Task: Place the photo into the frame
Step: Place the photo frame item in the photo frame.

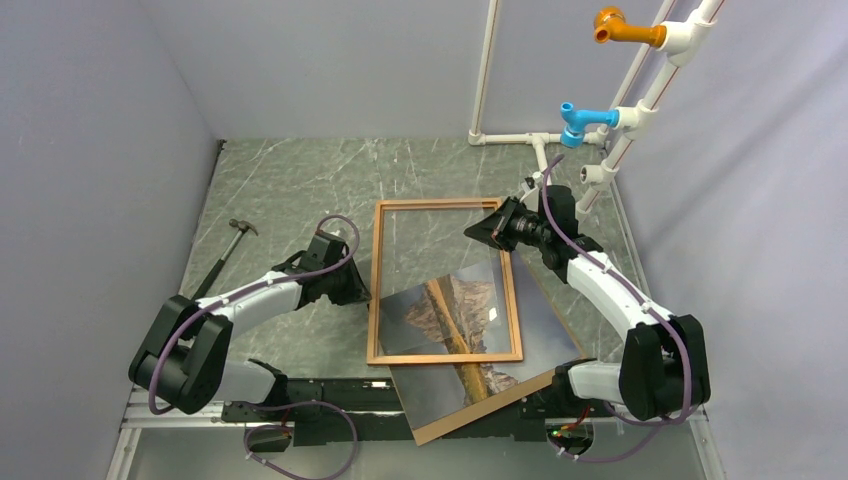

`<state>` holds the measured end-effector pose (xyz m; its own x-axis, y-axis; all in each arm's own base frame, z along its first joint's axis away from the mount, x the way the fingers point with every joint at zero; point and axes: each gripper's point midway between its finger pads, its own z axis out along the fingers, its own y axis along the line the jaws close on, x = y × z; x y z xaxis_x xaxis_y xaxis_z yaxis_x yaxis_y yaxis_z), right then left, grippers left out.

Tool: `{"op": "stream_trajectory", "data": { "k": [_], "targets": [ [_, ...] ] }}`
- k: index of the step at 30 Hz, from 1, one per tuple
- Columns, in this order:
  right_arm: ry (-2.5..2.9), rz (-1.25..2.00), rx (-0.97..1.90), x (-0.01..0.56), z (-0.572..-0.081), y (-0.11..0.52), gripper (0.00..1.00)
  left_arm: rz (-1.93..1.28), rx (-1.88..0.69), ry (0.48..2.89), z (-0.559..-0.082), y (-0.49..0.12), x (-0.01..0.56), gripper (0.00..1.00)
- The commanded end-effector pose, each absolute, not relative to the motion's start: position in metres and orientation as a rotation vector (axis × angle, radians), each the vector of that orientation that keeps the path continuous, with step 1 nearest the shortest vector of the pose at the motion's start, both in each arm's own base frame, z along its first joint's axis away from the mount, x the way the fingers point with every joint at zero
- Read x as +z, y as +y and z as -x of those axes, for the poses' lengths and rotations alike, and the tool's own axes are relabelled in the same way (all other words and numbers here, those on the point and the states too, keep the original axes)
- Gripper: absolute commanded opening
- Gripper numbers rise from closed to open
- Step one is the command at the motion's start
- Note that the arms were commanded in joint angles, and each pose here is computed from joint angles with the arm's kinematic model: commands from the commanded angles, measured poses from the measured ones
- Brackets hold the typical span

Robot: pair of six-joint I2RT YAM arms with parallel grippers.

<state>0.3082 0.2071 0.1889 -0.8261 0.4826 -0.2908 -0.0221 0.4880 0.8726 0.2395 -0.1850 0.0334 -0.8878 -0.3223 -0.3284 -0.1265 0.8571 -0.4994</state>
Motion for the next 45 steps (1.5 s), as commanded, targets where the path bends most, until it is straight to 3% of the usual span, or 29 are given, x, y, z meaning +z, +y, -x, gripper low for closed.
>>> {"op": "stream_trajectory", "data": {
  "k": [1,20,45],
  "targets": [
    [2.203,-0.336,1.309,0.196,-0.313,0.21,0.0,0.298,-0.596,2.663,-0.235,-0.18,0.024,0.22],
    [2.019,-0.113,1.323,0.238,-0.308,0.211,0.0,0.29,-0.591,2.674,-0.236,-0.181,0.022,0.21],
    [2.089,-0.087,1.261,0.228,-0.322,0.211,0.0,0.274,-0.578,2.689,-0.235,-0.181,0.019,0.2]
  ]
}}
